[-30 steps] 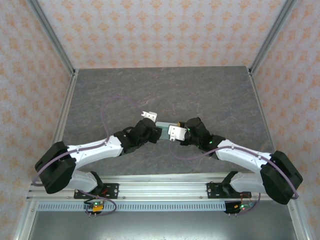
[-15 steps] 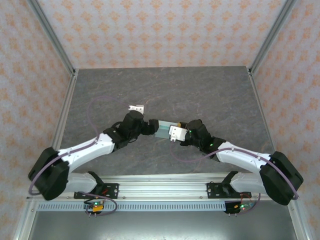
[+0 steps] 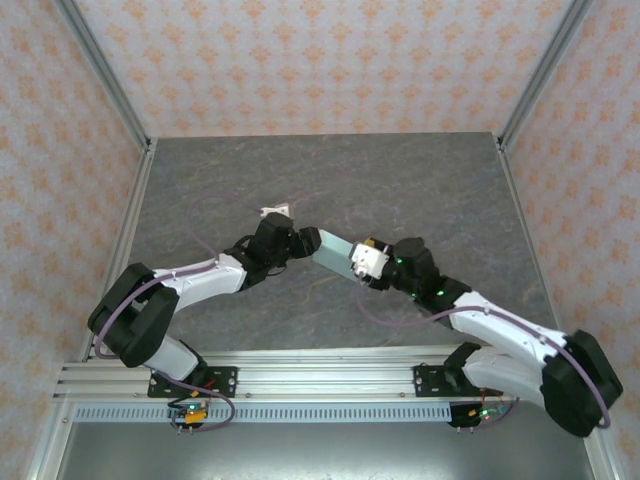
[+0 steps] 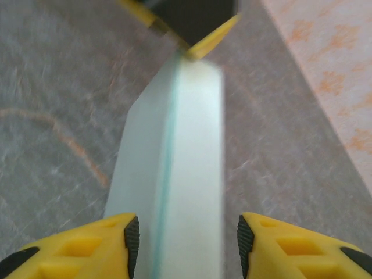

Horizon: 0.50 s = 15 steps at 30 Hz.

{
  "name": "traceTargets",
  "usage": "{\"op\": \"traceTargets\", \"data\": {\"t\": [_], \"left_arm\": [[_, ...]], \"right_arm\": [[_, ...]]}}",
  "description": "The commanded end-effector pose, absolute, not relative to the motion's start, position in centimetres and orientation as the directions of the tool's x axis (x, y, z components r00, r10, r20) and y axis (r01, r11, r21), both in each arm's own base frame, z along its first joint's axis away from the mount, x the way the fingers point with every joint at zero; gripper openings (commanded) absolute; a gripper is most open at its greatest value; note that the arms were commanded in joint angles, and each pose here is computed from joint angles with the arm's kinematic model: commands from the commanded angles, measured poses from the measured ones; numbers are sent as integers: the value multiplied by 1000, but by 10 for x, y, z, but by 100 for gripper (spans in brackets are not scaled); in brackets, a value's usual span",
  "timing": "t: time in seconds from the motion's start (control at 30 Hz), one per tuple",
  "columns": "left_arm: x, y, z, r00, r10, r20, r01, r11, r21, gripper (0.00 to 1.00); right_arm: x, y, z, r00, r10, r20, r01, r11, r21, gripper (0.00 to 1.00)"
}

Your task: Fold the paper box

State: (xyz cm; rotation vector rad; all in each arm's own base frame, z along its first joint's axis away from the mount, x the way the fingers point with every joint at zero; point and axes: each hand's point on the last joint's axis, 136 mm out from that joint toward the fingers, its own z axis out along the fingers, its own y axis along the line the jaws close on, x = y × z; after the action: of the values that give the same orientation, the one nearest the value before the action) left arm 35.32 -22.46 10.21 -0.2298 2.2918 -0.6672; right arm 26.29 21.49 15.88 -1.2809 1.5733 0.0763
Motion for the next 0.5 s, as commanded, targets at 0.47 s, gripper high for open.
{"op": "traceTargets", "data": {"t": [0.47], "left_arm": [[326, -196, 51, -818, -249, -519, -58, 933, -355, 67]], "right_arm": [[237, 220, 120, -73, -587, -807, -891, 401, -211, 41]]}}
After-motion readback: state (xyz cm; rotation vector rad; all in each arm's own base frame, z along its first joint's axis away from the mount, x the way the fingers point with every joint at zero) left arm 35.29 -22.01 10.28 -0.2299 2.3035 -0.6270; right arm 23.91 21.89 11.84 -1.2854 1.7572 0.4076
